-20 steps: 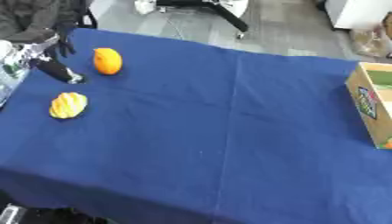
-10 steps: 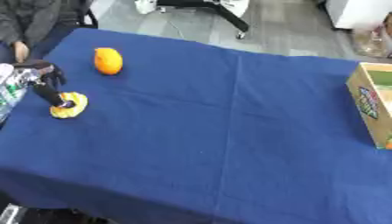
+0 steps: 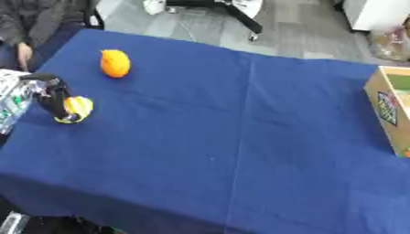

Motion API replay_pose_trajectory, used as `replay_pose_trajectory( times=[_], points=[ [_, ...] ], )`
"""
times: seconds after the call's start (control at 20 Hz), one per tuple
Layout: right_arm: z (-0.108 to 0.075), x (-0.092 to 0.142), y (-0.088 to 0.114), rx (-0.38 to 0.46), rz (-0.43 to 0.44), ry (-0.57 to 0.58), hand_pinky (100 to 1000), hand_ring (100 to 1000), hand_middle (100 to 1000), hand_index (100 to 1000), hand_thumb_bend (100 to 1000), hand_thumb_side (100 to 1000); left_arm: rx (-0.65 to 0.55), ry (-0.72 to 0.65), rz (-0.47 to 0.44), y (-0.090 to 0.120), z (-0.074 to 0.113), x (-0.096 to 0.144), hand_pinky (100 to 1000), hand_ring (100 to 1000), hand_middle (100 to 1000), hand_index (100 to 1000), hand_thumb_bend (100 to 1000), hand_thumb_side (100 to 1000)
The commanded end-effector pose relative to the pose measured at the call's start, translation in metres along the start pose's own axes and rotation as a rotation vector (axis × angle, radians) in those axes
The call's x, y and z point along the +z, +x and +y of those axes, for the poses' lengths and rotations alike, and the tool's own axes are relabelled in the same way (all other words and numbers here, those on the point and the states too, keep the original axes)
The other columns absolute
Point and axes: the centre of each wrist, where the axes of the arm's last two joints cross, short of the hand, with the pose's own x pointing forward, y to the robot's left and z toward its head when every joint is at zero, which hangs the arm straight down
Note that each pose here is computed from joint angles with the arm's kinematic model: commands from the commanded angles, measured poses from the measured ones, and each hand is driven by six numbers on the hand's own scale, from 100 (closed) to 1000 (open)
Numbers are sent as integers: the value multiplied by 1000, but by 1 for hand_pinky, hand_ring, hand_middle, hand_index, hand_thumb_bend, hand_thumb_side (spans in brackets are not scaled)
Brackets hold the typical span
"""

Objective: Pick up the objects with one hand, pass them to the other hand, and then place them into the box on the other side of the table.

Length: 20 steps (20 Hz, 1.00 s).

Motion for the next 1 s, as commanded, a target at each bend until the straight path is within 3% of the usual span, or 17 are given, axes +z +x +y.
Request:
replay_pose_trajectory(
  times=[0.05, 0.1, 0.25, 0.4, 0.55, 0.8, 1.0],
  points=[
    [-9, -4, -1, 18, -9, -12, 853, 880, 878, 973, 100, 286, -3, 103, 25, -5, 12, 4, 567, 486, 474, 592, 100, 243],
    [-8, -3, -1, 18, -8, -12, 853, 880, 878, 974, 100, 287, 5, 142, 22, -4, 11, 4, 521, 445, 424, 535, 100, 239],
    [-8, -3, -2, 17, -5, -12, 853, 880, 878, 975, 100, 287, 52, 222, -20, 2, 14, 8, 488, 419, 393, 501, 100, 221],
    [-8, -3, -3, 16, -3, -11, 853, 880, 878, 975, 100, 288, 92, 306, -107, 14, 29, 19, 466, 409, 383, 492, 120, 213],
    [-7, -3, -2, 15, -6, -10, 853, 880, 877, 974, 100, 286, 120, 416, -223, 34, 50, 41, 444, 403, 381, 491, 196, 210],
    [-4, -6, 1, 3, -21, 1, 852, 878, 876, 972, 100, 281, 248, 578, -525, 81, 76, 83, 386, 382, 362, 472, 337, 178],
    [0, -16, 11, -17, -72, 17, 851, 873, 874, 968, 100, 274, 438, 585, -827, 126, 76, 111, 383, 382, 363, 471, 371, 134]
  ],
)
